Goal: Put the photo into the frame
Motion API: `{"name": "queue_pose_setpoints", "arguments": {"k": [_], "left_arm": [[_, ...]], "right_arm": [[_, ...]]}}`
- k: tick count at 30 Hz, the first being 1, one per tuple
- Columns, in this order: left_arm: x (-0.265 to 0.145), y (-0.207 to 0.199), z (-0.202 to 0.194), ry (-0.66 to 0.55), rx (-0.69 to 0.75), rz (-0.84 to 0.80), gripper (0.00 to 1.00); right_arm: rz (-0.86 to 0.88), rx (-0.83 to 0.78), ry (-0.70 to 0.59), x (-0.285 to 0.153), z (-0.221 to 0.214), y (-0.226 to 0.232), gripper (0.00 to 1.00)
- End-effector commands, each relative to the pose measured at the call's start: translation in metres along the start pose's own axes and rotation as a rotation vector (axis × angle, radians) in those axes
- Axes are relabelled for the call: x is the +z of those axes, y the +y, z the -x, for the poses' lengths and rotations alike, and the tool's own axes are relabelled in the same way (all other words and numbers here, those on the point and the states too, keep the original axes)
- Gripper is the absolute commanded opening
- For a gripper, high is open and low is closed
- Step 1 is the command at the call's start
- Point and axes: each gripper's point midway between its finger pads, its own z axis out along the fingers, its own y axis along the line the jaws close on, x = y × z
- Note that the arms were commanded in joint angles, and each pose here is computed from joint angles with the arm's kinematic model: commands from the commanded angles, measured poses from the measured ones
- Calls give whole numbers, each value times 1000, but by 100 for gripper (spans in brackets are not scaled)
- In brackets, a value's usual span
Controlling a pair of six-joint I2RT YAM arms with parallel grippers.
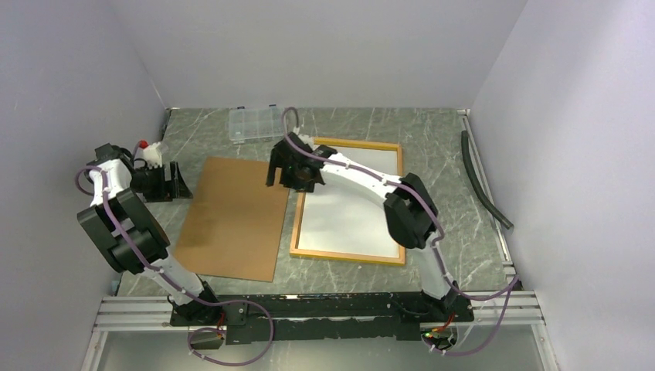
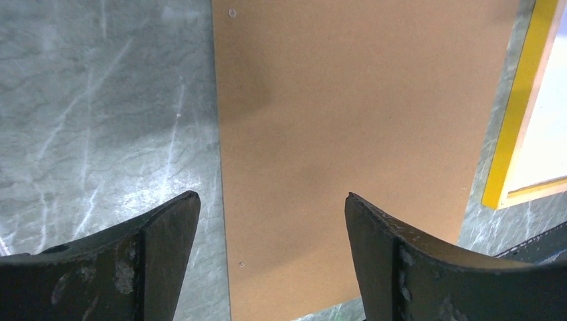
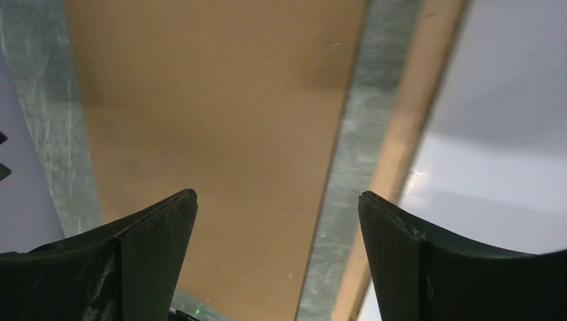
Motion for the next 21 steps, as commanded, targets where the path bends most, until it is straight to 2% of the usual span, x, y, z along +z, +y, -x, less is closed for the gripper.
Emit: {"name": "queue_pose_setpoints", "arguments": {"k": [1,10,14,21], "left_arm": [[12,-1,-17,40,18,-37,83],[39,41,-34,78,8,118,70],[49,47,-42,105,31,160,70],[73,43,-62,178,72,192,67]], "right_arm": [[115,-22,77,17,-24,39,94],[14,47,150,43,-49,20,95],[-35,40,125,47,-49,16,95],[-55,66,159,59,-60,13,96]]}}
